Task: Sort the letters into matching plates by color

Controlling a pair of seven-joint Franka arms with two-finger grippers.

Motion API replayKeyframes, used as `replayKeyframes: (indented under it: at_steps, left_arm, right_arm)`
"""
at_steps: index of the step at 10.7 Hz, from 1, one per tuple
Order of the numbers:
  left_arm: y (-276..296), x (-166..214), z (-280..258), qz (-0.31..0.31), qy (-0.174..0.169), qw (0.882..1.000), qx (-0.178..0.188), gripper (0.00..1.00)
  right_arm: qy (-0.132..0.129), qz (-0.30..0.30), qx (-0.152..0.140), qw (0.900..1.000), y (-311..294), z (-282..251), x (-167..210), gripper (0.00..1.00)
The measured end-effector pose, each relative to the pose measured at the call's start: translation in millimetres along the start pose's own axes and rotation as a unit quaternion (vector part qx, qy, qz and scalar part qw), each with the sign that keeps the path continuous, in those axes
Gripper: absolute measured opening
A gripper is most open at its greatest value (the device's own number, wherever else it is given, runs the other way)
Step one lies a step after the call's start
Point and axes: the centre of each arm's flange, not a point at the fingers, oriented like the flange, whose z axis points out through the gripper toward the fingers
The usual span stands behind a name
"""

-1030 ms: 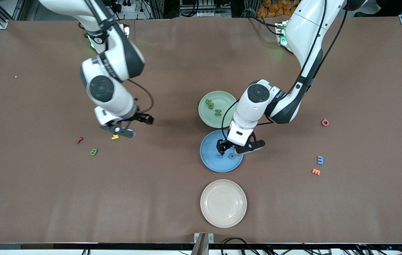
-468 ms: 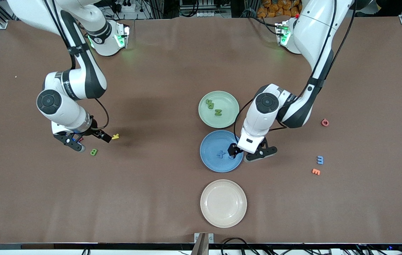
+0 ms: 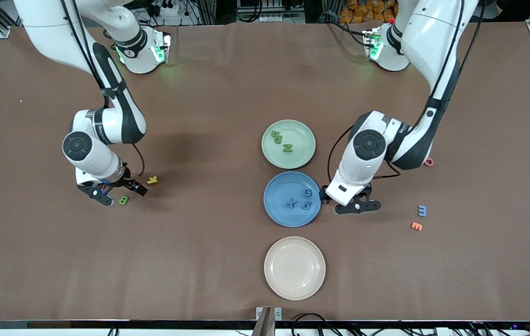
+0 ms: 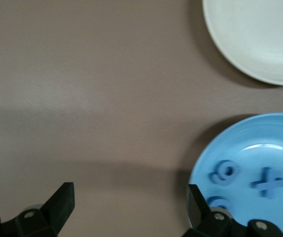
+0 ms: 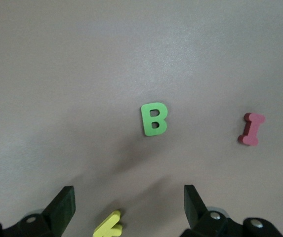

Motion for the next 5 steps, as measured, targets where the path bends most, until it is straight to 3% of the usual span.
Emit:
replayKeyframes:
  at_steps: [5]
  left_arm:
    - [-97,38,-1,0.052,-0.033,0.998,0.026,1.0]
  right_arm:
    - [-0.022,-0.051,0.04,0.998,48,9,31,0.88]
